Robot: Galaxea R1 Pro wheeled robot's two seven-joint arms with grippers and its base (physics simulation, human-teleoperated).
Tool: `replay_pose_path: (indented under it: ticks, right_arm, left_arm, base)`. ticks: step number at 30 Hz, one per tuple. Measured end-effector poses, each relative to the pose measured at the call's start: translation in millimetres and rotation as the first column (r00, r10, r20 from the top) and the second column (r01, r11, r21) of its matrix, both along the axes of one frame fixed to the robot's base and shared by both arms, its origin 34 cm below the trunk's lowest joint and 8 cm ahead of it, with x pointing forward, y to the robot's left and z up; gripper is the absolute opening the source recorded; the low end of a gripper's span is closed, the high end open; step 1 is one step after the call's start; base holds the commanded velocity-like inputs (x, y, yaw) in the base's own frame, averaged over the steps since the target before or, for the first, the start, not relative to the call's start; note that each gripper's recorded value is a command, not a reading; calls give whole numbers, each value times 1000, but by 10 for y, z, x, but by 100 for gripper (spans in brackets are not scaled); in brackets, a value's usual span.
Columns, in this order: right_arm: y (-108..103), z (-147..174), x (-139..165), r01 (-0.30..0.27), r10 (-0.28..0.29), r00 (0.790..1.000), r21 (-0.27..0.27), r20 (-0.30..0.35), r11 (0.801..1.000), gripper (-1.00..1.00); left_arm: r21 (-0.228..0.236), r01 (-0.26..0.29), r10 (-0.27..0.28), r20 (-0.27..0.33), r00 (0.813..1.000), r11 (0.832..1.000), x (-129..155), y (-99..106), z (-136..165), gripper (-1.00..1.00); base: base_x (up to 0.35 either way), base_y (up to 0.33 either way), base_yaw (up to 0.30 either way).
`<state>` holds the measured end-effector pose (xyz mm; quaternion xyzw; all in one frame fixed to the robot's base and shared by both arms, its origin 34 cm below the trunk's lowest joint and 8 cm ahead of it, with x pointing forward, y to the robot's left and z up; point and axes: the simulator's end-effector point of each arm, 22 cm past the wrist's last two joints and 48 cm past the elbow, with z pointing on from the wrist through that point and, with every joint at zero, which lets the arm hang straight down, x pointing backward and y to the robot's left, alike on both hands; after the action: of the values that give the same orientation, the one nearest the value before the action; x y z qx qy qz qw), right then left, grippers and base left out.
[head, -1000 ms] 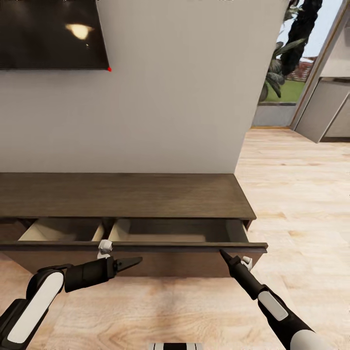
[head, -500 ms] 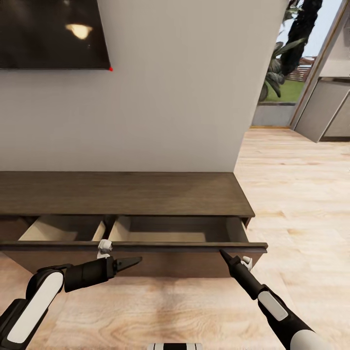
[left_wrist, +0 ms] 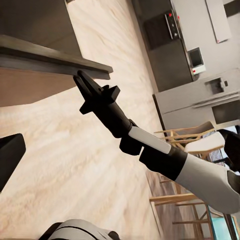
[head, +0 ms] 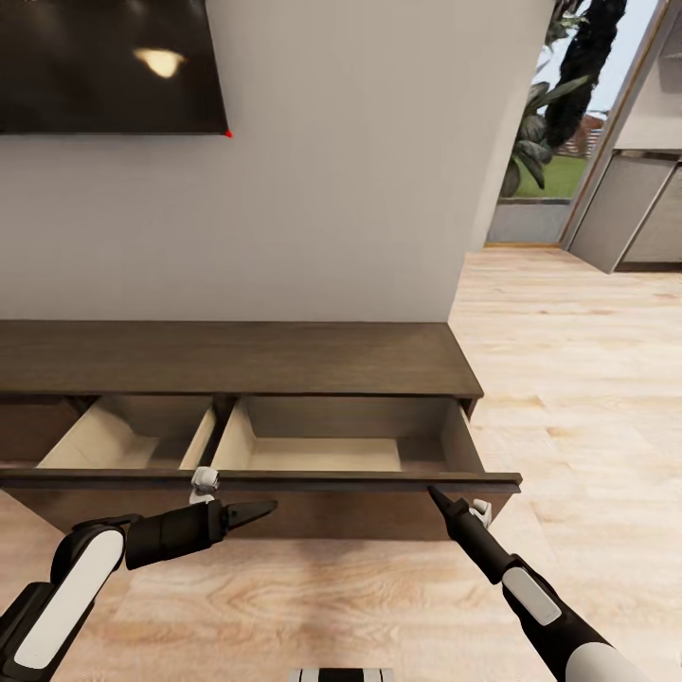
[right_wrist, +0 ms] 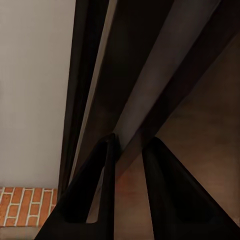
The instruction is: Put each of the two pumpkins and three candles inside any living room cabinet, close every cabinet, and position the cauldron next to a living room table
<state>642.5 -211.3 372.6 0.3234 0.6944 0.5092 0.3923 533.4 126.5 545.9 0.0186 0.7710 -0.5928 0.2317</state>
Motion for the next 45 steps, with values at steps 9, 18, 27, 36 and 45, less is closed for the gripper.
replay_pose_path:
  ticks: [9,18,27,36,45]
  right_arm:
    - [-1,-1,-1,1,-1,1000,1,0,1000,-100]
    - [-2,0,0,1,-1,1000,-1,1,1000,-100]
    - [-3,1,-4,0,0,1000,-2,4,1000,-100]
    - [-5,0,-5,0,0,1000,-4,5,1000,-100]
    - [-7,2,10,1,-1,1000,-8,6,1000,-100]
  left_arm:
    - [0,1,-1,0,1000,1000,-4,-5,-1,100]
    - [-1,3,-3,-1,1000,1000,-7,-10,-2,100]
    - [-1,1,-1,0,1000,1000,-1,-3,0,100]
    - [-1,0,0,0,1000,1000,0,-1,1,100]
    - [-3,1,-1,1,1000,1000,0,-1,8,100]
  base:
    - [-52,0,0]
    - [-92,0,0]
    - [-59,0,0]
    - [-51,0,0]
    - [-14,0,0]
